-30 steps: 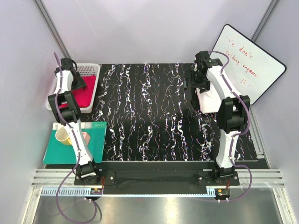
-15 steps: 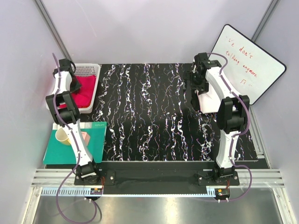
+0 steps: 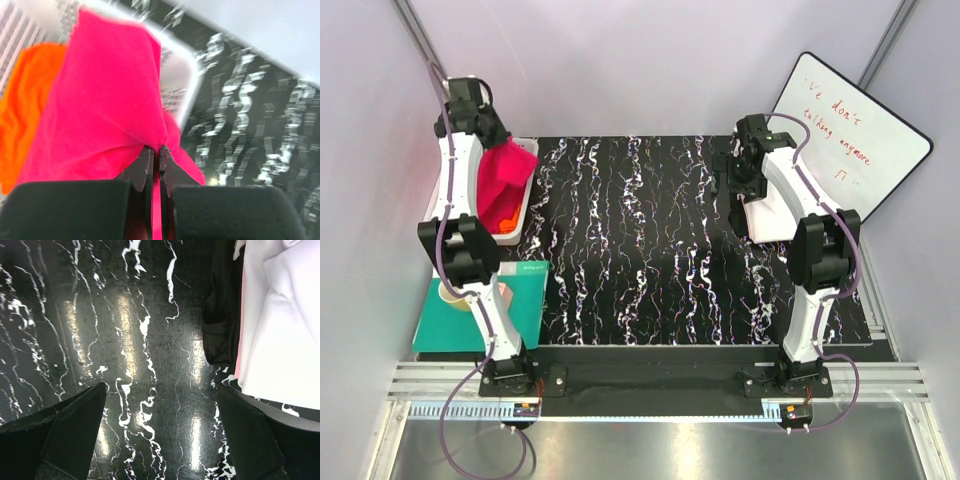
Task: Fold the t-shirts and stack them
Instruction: Grab crumpled tshirt from bin with the left arm, then move the tshirt to the center of the board
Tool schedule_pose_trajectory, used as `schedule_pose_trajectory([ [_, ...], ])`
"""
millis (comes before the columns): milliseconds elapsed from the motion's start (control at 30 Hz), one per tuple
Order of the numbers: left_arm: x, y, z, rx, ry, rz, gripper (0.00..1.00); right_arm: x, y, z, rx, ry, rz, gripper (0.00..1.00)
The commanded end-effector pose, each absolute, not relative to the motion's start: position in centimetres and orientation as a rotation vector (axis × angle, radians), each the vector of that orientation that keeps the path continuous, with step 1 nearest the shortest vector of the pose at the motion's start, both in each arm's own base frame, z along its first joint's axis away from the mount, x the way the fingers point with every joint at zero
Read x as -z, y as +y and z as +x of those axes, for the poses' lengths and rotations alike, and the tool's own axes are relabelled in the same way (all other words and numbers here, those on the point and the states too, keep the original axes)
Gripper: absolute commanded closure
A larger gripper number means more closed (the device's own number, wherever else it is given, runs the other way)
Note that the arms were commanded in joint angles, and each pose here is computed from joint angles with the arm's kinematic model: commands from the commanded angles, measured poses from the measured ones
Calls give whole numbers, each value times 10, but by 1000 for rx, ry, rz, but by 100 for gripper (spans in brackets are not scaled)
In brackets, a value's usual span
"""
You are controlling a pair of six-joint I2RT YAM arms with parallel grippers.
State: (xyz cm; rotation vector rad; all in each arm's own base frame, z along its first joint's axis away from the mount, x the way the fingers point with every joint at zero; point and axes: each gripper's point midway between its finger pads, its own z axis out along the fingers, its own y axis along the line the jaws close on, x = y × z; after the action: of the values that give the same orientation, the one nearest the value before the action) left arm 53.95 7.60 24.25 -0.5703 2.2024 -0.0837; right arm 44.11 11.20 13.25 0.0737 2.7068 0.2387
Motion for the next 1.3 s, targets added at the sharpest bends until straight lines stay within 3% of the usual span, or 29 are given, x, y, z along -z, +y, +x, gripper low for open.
schedule_pose_trajectory([
  [0, -353, 70, 536, 116, 1939, -481, 100, -169, 121, 447, -286, 2589, 65, 0],
  [100, -408, 52, 527, 189, 1819, -389, 100, -170, 119, 448, -280, 2577, 82, 0],
  [267, -481, -29, 504, 345, 1688, -151, 100, -183, 100, 457, -152, 2512, 125, 0],
  [600, -512, -253, 415, 938, 1609, 316, 100, -246, 61, 501, 49, 2288, 278, 0],
  [733, -501, -300, 381, 1116, 1612, 458, 100, -245, 26, 515, 117, 2251, 423, 0],
  [833, -469, -313, 377, 1200, 1704, 460, 100, -242, -5, 522, 135, 2235, 518, 0],
  [933, -392, -303, 398, 1226, 1913, 318, 100, -241, -19, 526, 148, 2237, 524, 0],
  [1033, -277, -269, 418, 1265, 2220, 51, 100, -236, -14, 528, 127, 2267, 469, 0],
  [1167, -130, -214, 391, 1253, 2665, -361, 100, -228, -1, 524, 58, 2306, 441, 0],
  [1267, -77, -178, 366, 1067, 2873, -514, 100, -218, 23, 516, -68, 2362, 387, 0],
])
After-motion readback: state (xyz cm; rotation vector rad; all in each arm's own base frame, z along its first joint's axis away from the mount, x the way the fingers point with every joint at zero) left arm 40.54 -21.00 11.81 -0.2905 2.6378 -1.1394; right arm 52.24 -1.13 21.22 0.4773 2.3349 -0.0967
